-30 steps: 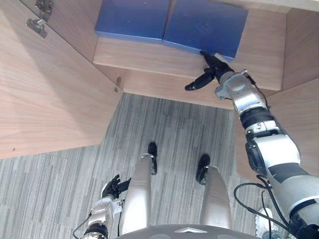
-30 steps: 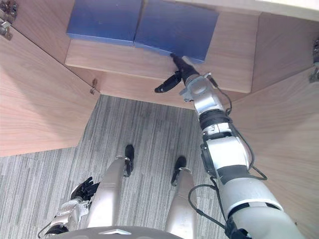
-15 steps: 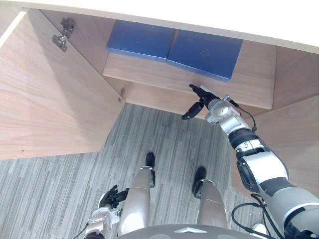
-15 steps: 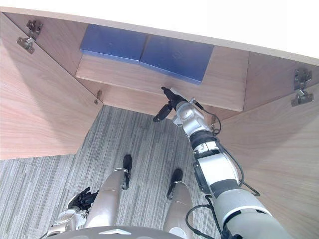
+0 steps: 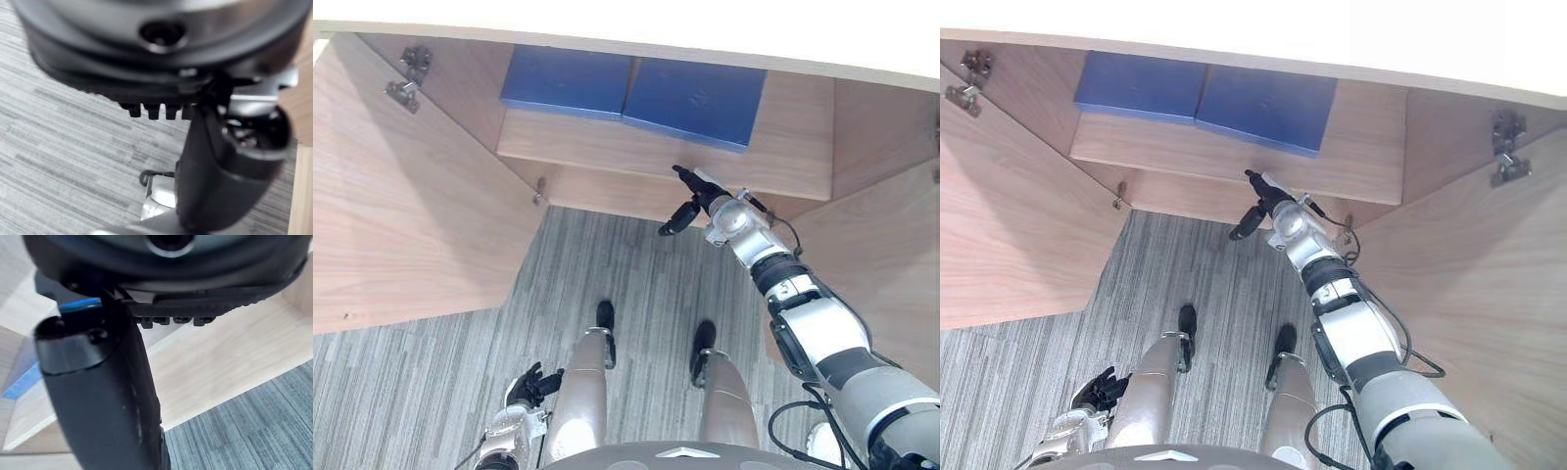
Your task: Walk over to the cabinet, pick up the folder, carry it to the office cabinet, place the folder inside the office cabinet, then close the office cabinet door
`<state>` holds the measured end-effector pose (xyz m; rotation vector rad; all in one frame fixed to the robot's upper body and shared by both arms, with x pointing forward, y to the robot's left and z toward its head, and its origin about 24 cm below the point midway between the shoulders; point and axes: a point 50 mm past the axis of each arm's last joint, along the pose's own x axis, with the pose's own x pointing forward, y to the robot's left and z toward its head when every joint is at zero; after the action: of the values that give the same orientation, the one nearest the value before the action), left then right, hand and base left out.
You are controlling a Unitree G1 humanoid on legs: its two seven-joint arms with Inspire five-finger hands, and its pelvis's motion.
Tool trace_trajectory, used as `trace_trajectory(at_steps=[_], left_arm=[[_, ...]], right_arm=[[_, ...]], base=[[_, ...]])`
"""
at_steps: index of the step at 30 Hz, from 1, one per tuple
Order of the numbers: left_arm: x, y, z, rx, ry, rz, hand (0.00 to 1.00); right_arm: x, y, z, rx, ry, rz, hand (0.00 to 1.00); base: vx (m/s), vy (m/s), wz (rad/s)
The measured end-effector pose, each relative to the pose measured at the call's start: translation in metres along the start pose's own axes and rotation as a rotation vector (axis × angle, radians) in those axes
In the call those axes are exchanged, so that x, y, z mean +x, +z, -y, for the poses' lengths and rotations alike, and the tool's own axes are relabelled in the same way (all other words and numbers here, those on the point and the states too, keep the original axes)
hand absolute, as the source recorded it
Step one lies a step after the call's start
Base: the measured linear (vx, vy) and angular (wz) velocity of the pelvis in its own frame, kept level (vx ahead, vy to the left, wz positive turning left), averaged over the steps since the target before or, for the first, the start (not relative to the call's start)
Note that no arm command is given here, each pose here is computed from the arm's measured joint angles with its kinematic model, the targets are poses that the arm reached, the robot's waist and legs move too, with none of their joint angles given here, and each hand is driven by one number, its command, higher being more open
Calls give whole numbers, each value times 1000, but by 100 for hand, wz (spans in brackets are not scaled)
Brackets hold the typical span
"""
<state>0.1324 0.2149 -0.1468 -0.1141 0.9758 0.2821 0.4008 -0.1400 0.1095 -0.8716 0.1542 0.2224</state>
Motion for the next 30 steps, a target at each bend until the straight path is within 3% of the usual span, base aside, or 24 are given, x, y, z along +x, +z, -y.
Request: trace_trajectory(at_steps=[9,21,28,30], left_arm=[[0,7,0,-52,28,46,100],[0,14,3,-61,33,92,100],[0,14,3,-68,34,94,100],[0,14,3,-67,33,95,100]], right_arm=[[-19,40,98,64,-413,165,100],[-43,65,161,68,-617,256,100],[-38,79,152,-46,-544,278,100],[-35,84,142,-180,-511,267,100]], base=[[1,-3,0],[3,-2,0],[6,-22,-6],[5,-47,-5]])
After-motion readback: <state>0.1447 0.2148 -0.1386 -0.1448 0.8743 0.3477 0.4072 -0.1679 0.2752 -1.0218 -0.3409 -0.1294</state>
